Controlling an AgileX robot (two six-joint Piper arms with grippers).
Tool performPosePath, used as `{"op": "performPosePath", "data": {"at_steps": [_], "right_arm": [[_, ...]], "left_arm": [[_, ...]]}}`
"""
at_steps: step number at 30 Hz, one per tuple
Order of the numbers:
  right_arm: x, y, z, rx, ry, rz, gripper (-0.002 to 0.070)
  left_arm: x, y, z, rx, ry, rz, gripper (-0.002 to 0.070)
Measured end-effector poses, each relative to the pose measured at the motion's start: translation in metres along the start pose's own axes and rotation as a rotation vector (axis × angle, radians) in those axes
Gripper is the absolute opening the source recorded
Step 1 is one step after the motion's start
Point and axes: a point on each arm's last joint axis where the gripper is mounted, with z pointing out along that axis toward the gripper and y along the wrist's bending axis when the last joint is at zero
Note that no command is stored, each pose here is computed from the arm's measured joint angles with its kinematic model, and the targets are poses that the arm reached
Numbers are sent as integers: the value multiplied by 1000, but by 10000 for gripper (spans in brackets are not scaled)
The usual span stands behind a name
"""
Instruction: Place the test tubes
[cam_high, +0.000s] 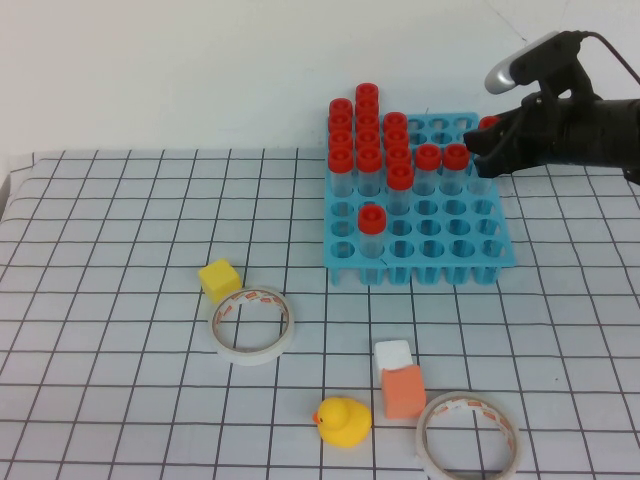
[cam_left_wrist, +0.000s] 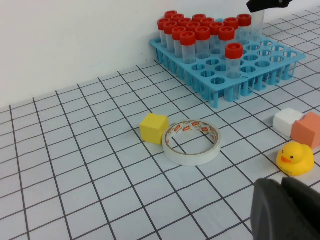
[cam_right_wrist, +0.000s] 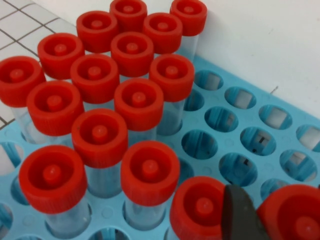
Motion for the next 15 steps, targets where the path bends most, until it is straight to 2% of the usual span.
{"op": "performPosePath", "data": {"at_steps": [15], "right_arm": [[0, 0, 0, -4, 1, -2, 276]], "left_arm": [[0, 0, 0, 2, 0, 10, -1]]}}
